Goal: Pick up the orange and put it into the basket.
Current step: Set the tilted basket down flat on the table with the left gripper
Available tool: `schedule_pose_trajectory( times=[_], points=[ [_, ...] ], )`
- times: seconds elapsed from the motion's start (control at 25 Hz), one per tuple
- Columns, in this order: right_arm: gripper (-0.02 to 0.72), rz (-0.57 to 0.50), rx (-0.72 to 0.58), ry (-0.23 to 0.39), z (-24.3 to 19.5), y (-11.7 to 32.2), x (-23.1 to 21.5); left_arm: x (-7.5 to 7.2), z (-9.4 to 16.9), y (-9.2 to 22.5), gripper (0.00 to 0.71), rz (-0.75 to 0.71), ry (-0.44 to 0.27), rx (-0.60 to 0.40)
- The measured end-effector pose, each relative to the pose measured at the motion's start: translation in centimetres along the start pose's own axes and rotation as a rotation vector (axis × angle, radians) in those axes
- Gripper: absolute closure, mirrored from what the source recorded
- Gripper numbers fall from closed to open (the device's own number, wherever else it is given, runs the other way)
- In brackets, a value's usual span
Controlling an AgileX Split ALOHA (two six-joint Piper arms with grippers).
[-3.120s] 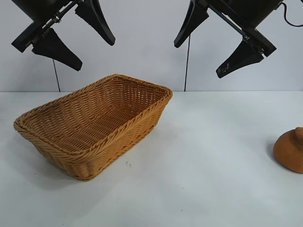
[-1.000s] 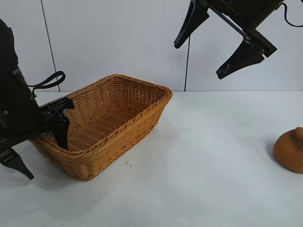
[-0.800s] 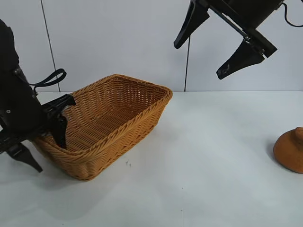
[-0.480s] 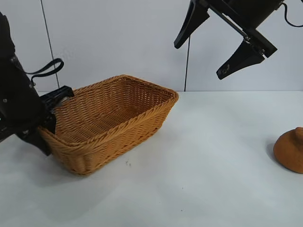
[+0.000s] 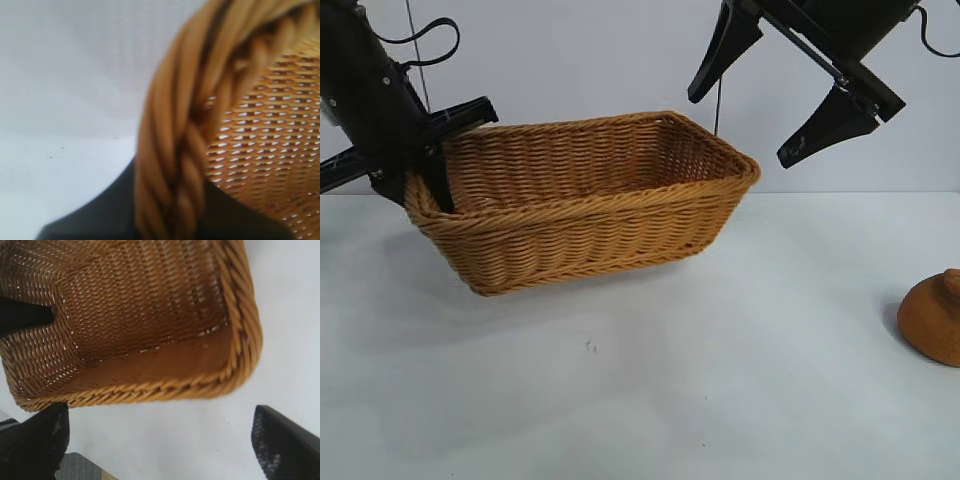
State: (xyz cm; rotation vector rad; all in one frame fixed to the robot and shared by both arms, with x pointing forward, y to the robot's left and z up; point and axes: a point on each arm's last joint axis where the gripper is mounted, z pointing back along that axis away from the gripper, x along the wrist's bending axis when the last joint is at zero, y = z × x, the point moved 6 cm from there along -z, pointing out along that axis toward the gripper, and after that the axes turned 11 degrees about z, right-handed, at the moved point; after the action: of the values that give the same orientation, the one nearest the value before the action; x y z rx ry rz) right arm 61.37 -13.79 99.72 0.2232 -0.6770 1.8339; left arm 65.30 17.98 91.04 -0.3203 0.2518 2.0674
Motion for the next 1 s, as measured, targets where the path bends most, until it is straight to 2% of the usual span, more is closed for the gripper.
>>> schedule_pose_trajectory(
  times=[0.16,0.32,0.52,0.8,0.96,1.0],
  points=[
    [0.025,0.000,0.001,-0.001,0.0,0.0,0.0,-1.2,-0.8,1.5,0.623,-0.120,-0.030,0.057],
    [0.025,0.000,0.001,-0.001,0.0,0.0,0.0,-2.4,-1.3,3.0,0.623,-0.185,-0.028,0.076],
    [0.025,0.000,0.001,-0.001,0.0,0.0,0.0,-1.9,-2.8,2.7,0.623,-0.178,-0.050,0.092],
    [0.025,0.000,0.001,-0.001,0.0,0.0,0.0,-0.8,-6.5,2.2,0.625,-0.151,-0.086,0.125],
    [0.025,0.000,0.004,-0.002,0.0,0.1,0.0,-0.7,-6.8,2.2,0.619,-0.147,-0.085,0.129],
    [0.025,0.000,0.004,-0.002,0.0,0.1,0.0,-0.7,-6.8,2.2,0.595,-0.146,-0.084,0.130]
  ],
)
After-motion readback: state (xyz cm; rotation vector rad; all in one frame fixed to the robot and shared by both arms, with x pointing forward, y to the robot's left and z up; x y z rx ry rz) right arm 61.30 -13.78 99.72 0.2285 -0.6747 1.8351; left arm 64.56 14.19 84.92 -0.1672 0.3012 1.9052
